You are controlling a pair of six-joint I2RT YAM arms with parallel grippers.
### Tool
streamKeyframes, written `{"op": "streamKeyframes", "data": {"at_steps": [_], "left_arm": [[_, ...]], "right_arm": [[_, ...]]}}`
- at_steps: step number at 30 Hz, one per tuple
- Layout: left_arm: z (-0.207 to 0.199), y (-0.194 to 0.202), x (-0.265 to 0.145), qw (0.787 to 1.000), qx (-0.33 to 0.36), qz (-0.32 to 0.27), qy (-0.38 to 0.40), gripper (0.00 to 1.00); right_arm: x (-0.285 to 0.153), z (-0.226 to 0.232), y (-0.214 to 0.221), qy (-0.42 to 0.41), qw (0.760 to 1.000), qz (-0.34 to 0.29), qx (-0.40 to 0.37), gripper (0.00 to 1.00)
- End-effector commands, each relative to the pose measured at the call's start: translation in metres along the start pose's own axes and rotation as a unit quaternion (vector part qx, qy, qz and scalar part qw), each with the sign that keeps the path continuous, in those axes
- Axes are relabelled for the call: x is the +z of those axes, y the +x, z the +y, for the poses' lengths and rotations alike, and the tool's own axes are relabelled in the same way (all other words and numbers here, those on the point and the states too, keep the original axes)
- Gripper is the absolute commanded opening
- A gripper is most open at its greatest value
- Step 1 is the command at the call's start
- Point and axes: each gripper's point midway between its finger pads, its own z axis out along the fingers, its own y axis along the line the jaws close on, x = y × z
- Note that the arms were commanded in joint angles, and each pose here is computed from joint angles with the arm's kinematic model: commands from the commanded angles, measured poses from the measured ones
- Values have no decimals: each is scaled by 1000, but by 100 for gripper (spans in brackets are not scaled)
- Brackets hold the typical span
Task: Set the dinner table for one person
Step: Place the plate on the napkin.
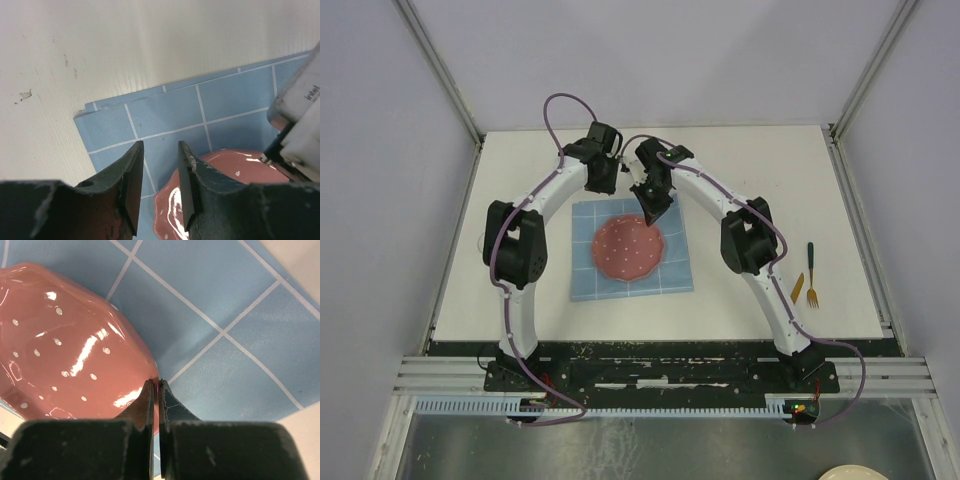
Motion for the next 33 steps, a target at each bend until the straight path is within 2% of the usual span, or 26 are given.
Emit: {"op": "streamKeyframes", "data": {"at_steps": [1, 14, 15, 22, 24, 33], "left_arm": [[-2, -22, -22, 999, -7, -43, 7, 41], [-3, -20, -16, 999, -2, -37, 8, 41], [-4, -20, -16, 999, -2, -38, 8, 40], [-3, -33, -19, 999, -1, -53, 4, 41], [-2, -39, -22, 998, -3, -60, 2, 42], [5, -63, -43, 996, 1, -90, -12, 45]], "right_arm": [[-9, 0, -29, 5, 999, -46, -4, 2], [1, -2, -23, 5, 999, -32, -1, 2], [1, -2, -23, 8, 999, -32, 0, 4], [-13, -12, -28, 39, 998, -44, -3, 40], [-21, -17, -33, 54, 997, -54, -5, 43], [-77, -56, -46, 114, 988, -102, 11, 43]]}}
